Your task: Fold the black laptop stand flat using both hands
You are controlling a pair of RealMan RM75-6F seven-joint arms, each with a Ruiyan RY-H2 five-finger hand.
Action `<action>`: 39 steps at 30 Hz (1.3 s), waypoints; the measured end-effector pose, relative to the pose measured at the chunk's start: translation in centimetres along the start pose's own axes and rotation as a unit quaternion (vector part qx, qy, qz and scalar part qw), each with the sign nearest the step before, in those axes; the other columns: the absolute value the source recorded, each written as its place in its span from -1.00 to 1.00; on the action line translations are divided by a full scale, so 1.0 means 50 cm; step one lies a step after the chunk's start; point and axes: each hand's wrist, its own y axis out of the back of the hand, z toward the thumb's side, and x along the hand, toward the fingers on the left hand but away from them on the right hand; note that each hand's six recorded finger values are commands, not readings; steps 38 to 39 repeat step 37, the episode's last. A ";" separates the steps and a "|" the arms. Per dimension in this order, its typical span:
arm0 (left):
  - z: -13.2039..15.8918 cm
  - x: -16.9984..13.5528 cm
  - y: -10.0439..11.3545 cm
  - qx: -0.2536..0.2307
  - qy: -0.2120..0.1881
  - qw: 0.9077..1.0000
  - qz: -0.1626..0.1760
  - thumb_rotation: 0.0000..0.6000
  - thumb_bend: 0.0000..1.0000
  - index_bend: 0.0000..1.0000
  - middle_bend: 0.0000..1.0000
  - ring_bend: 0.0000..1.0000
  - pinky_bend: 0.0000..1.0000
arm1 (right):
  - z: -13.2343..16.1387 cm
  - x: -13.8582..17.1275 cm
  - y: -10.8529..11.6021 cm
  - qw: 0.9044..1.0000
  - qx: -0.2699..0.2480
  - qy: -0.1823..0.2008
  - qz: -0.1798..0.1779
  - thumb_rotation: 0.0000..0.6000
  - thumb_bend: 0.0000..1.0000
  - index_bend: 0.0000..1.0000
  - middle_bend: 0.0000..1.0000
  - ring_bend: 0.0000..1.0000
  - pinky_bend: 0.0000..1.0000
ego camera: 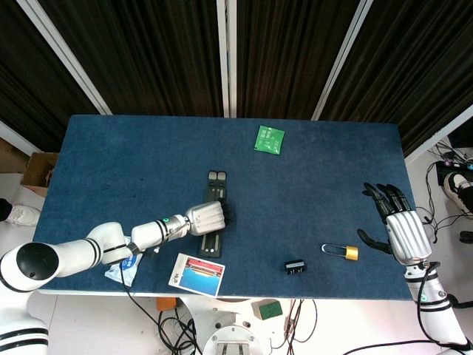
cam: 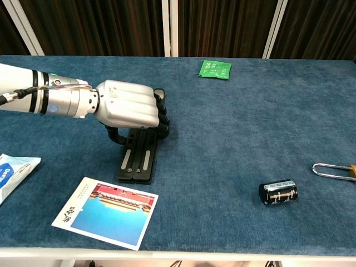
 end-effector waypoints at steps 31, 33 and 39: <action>-0.091 -0.675 -0.173 -0.373 0.522 0.759 0.113 1.00 -0.68 -0.71 -0.71 -0.79 -0.72 | -0.126 0.096 0.086 0.992 0.073 -0.104 0.017 1.00 -0.35 -0.94 -0.73 -1.00 -0.91; -0.057 -0.700 -0.174 -0.373 0.527 0.756 0.110 1.00 -0.68 -0.71 -0.71 -0.79 -0.72 | -0.124 0.109 0.085 0.992 0.073 -0.100 0.010 1.00 -0.35 -0.94 -0.73 -1.00 -0.91; 0.003 -0.732 -0.164 -0.368 0.533 0.753 0.116 1.00 -0.68 -0.71 -0.71 -0.79 -0.73 | -0.121 0.139 0.068 0.994 0.067 -0.090 0.009 1.00 -0.35 -0.94 -0.73 -1.00 -0.92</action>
